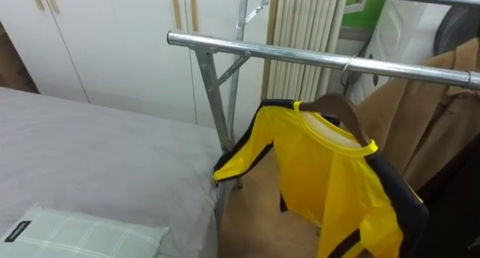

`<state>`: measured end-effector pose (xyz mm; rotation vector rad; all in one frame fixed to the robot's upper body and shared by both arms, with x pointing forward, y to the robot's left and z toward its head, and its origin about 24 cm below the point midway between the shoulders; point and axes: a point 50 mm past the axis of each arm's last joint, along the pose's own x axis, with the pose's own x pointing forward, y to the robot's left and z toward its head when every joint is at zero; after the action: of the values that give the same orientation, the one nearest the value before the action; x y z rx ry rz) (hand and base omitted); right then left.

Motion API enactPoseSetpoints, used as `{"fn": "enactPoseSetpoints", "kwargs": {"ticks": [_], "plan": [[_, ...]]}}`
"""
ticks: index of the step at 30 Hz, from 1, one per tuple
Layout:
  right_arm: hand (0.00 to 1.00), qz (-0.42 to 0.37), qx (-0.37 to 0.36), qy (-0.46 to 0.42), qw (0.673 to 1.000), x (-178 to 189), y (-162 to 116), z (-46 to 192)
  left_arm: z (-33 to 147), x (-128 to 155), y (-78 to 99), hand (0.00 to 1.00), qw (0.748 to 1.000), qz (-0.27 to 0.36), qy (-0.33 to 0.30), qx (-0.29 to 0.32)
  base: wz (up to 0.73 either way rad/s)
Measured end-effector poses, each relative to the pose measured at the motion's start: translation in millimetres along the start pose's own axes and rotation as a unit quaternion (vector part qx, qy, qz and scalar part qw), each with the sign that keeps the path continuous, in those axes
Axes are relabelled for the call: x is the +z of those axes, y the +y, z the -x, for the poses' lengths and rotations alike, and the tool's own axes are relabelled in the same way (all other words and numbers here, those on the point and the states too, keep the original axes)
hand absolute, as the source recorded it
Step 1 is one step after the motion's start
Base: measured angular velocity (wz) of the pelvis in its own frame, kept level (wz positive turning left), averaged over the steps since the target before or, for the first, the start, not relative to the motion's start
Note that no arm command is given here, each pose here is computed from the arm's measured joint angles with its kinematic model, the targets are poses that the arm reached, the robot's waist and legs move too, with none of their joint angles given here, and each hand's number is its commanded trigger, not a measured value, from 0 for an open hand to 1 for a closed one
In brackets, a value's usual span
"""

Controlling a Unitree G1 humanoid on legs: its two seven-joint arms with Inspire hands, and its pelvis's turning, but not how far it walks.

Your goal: Hang clothes

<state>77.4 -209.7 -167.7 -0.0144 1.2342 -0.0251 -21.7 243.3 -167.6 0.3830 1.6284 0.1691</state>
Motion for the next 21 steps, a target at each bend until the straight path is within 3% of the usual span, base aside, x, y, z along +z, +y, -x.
{"fn": "enactPoseSetpoints", "kwargs": {"ticks": [11,21], "plan": [[0.0,-0.135,0.003,0.015,0.991,-22.7,-4.0,4.7,0.4,-1.3,-4.3,0.0,1.0,0.002,0.002,-0.007,0.03],[0.0,-0.188,0.041,0.001,0.981,-27.2,-3.7,7.2,0.2,-6.9,-8.9,0.0,0.999,0.01,0.015,-0.031,-0.02]]}}
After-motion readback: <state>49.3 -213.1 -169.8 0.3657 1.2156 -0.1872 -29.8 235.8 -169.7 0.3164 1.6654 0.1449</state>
